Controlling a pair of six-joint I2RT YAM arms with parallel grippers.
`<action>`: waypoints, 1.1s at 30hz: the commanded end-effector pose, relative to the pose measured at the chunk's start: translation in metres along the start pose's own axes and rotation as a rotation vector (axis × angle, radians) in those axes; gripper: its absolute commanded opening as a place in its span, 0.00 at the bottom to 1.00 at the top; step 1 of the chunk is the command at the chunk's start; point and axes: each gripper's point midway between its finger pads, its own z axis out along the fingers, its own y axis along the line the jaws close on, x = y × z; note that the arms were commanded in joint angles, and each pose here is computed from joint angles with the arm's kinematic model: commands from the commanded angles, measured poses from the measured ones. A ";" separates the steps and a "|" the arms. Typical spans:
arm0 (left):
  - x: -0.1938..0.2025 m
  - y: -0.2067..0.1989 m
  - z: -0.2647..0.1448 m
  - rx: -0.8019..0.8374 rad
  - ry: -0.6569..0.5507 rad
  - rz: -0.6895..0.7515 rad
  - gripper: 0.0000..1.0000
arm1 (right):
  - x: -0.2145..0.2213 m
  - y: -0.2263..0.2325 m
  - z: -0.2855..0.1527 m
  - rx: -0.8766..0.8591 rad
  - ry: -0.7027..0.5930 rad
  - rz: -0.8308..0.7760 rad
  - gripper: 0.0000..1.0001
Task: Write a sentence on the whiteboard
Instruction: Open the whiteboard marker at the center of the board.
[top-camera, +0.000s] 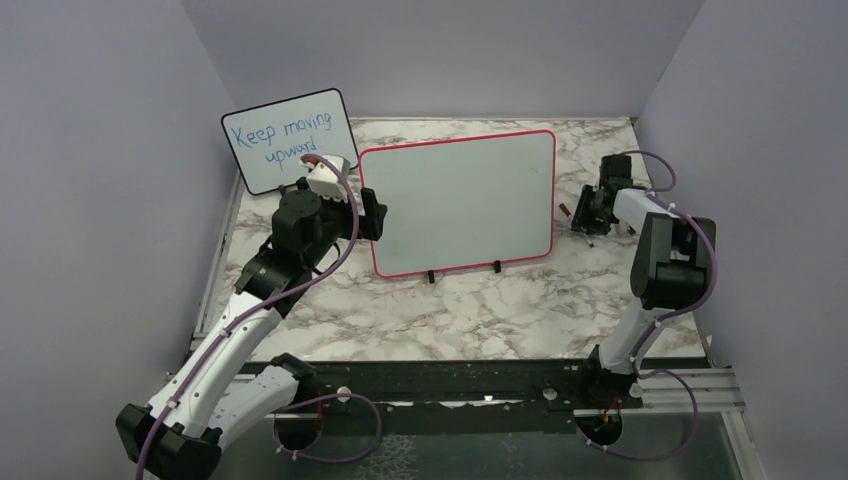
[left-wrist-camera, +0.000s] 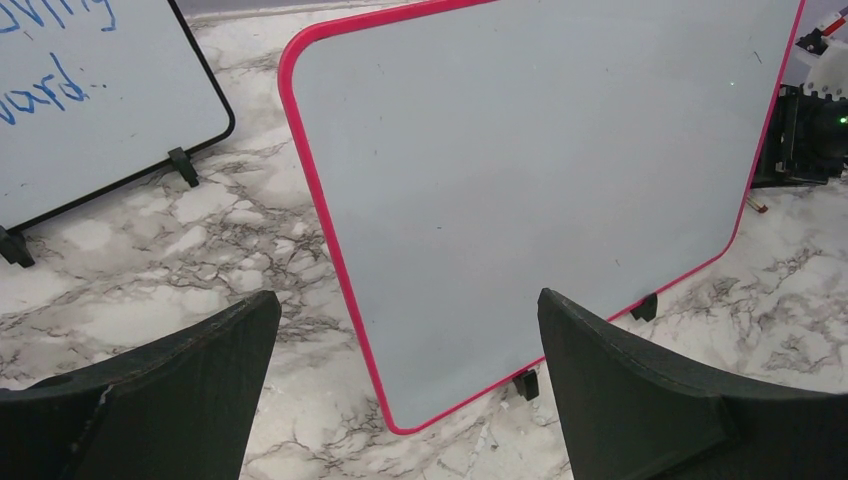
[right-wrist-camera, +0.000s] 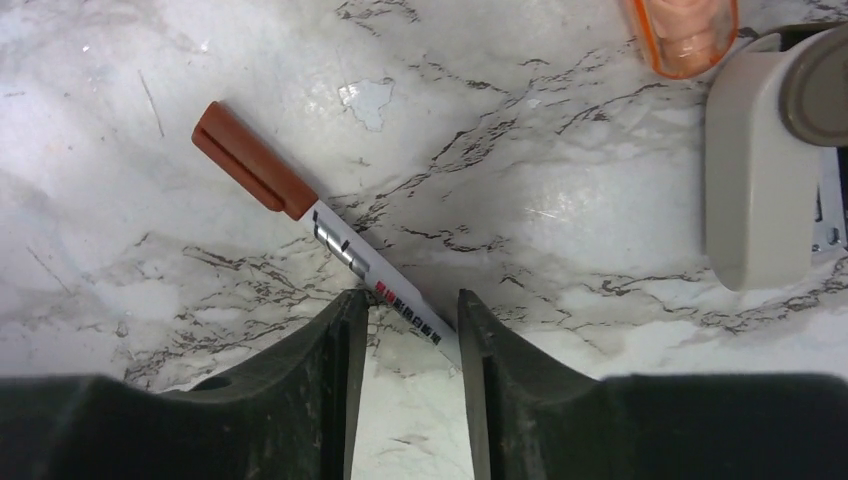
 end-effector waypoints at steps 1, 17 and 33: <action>-0.007 -0.005 -0.002 0.034 -0.036 0.006 0.99 | 0.033 0.012 0.002 -0.085 0.095 0.047 0.40; -0.003 -0.007 0.002 0.046 -0.023 0.001 0.99 | 0.024 0.016 0.004 -0.096 0.077 0.073 0.06; -0.004 -0.021 0.001 0.122 -0.018 -0.018 0.99 | -0.016 0.009 -0.079 -0.055 -0.126 0.100 0.01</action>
